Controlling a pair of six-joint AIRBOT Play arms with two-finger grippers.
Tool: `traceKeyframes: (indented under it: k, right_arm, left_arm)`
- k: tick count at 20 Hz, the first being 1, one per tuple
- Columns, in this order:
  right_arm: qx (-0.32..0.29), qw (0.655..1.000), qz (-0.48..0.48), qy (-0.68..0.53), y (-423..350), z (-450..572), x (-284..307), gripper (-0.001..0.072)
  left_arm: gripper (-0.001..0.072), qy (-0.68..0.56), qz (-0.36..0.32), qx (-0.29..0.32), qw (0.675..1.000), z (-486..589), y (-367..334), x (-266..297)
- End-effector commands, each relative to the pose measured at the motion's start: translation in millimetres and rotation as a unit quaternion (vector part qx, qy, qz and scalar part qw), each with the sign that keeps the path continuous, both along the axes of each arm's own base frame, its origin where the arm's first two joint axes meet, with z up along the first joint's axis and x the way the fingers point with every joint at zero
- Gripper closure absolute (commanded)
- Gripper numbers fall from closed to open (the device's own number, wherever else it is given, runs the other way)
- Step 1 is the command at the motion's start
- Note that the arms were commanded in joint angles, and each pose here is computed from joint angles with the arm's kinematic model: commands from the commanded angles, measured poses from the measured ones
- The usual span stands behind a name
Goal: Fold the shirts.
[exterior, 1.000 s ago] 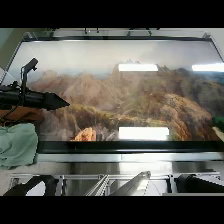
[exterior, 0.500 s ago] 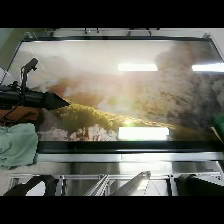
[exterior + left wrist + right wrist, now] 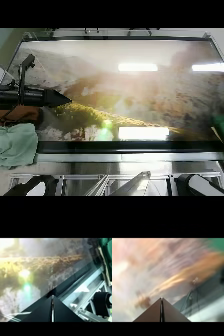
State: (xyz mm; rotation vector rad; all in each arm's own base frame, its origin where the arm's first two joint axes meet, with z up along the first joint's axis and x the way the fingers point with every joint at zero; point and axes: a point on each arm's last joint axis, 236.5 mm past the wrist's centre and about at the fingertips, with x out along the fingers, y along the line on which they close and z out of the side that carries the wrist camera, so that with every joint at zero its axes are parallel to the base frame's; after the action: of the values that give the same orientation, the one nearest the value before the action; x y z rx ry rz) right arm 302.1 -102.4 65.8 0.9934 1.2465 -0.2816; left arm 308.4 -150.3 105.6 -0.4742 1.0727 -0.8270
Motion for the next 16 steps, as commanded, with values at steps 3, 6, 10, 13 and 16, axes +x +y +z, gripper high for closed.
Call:
traceKeyframes:
  k: [3,6,10,13,16]
  right_arm:
    - [0.055,0.969,0.225,-0.084,216,-74,-47,0.0698]
    - [0.077,0.952,0.276,-0.108,260,-87,-79,0.0698]
    - [0.108,0.95,0.268,-0.119,273,-76,-77,0.0696]
    - [0.11,0.95,0.267,-0.12,274,-75,-77,0.0696]
    - [0.091,0.943,0.291,-0.136,272,-79,-75,0.0696]
  left_arm:
    - [0.0703,0.005,-0.024,-0.002,1.0,-27,-28,-81]
    - [0.0701,0.03,-0.016,-0.003,0.999,-62,-35,-121]
    - [0.07,0.029,-0.005,-0.005,1.0,-75,-34,-141]
    - [0.0701,0.005,-0.005,-0.004,1.0,-67,-34,-143]
    - [0.0701,-0.03,0.002,-0.002,1.0,-58,-33,-142]
